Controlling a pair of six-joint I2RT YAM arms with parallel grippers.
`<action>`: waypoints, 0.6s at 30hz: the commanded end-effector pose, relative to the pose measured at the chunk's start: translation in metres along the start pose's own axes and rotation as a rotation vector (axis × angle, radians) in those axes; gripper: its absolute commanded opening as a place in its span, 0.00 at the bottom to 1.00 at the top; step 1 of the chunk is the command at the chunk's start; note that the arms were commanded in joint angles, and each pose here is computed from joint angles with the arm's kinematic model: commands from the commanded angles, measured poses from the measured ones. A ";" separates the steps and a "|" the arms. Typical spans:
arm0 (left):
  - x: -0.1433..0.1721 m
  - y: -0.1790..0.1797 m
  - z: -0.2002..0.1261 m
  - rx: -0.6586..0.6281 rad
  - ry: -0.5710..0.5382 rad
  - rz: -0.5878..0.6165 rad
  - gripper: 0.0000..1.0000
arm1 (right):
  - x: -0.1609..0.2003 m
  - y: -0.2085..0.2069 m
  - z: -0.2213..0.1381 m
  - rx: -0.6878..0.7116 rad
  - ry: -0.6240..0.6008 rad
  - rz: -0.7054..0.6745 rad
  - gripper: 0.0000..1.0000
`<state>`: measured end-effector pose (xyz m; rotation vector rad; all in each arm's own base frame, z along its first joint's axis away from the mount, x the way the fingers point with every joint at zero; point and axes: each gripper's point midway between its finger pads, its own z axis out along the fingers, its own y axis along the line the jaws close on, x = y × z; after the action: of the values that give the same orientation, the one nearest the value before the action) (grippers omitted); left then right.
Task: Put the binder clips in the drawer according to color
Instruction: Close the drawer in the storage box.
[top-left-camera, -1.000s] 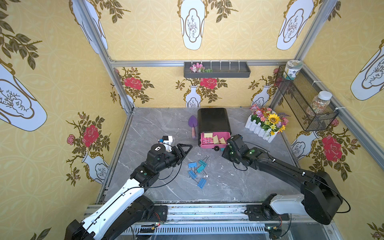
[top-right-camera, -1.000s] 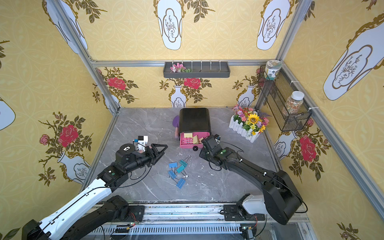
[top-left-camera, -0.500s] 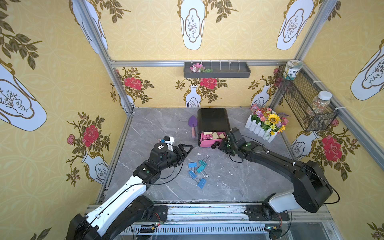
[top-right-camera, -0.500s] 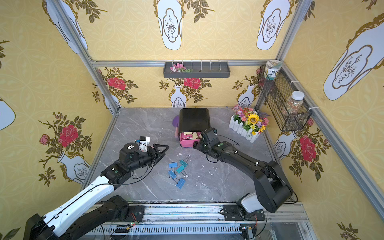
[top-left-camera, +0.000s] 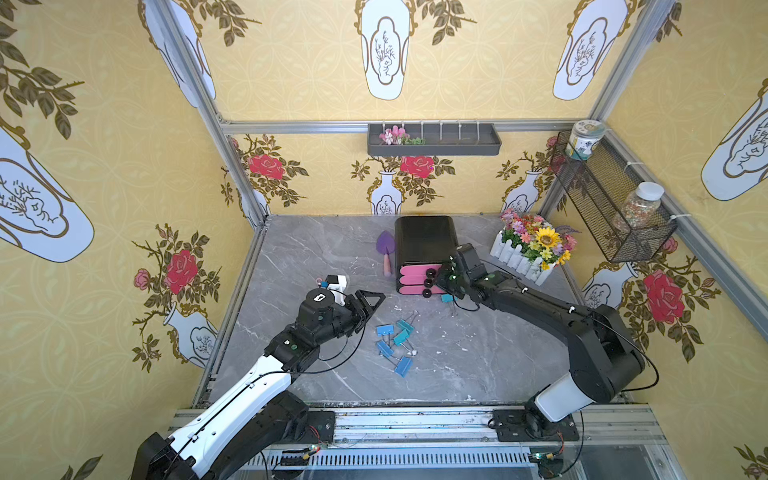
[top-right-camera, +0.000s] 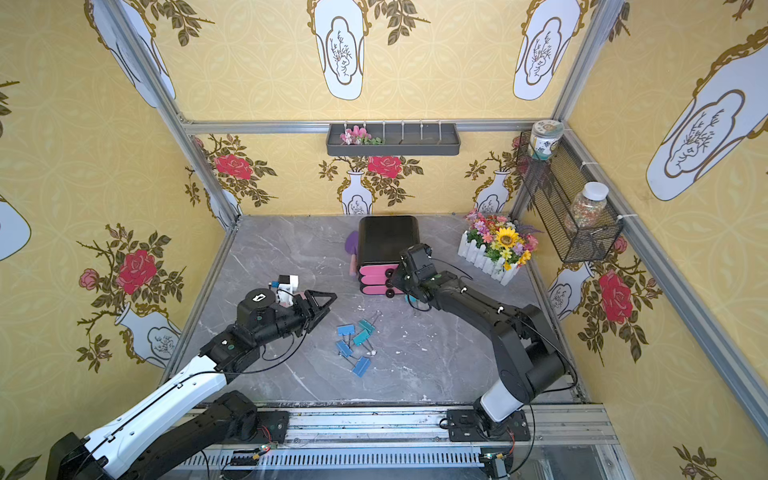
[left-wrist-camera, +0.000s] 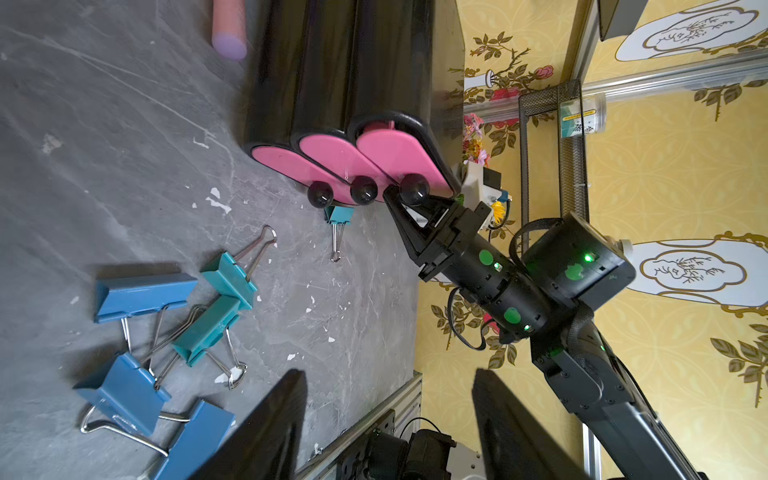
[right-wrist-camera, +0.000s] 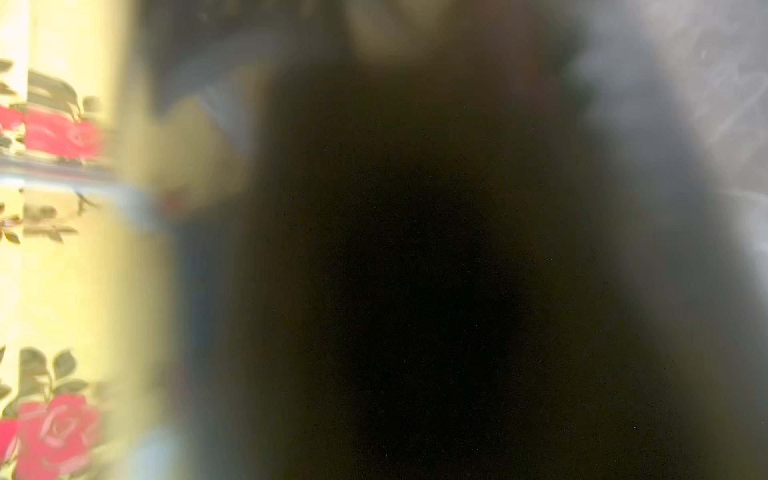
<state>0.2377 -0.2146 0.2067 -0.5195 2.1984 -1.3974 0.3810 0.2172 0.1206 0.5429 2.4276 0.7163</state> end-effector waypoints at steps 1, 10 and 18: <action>0.000 0.001 -0.001 0.008 -0.006 -0.001 0.69 | -0.009 0.015 0.006 -0.059 -0.024 0.028 0.09; 0.001 0.004 0.000 0.003 -0.003 -0.008 0.69 | -0.018 0.021 0.009 -0.086 -0.068 0.045 0.10; 0.001 0.004 0.001 0.004 -0.003 -0.007 0.69 | -0.011 0.014 -0.023 -0.103 -0.121 0.010 0.24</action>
<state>0.2359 -0.2134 0.2016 -0.5346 2.2067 -1.3966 0.3794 0.2171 0.1347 0.5664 2.3297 0.7833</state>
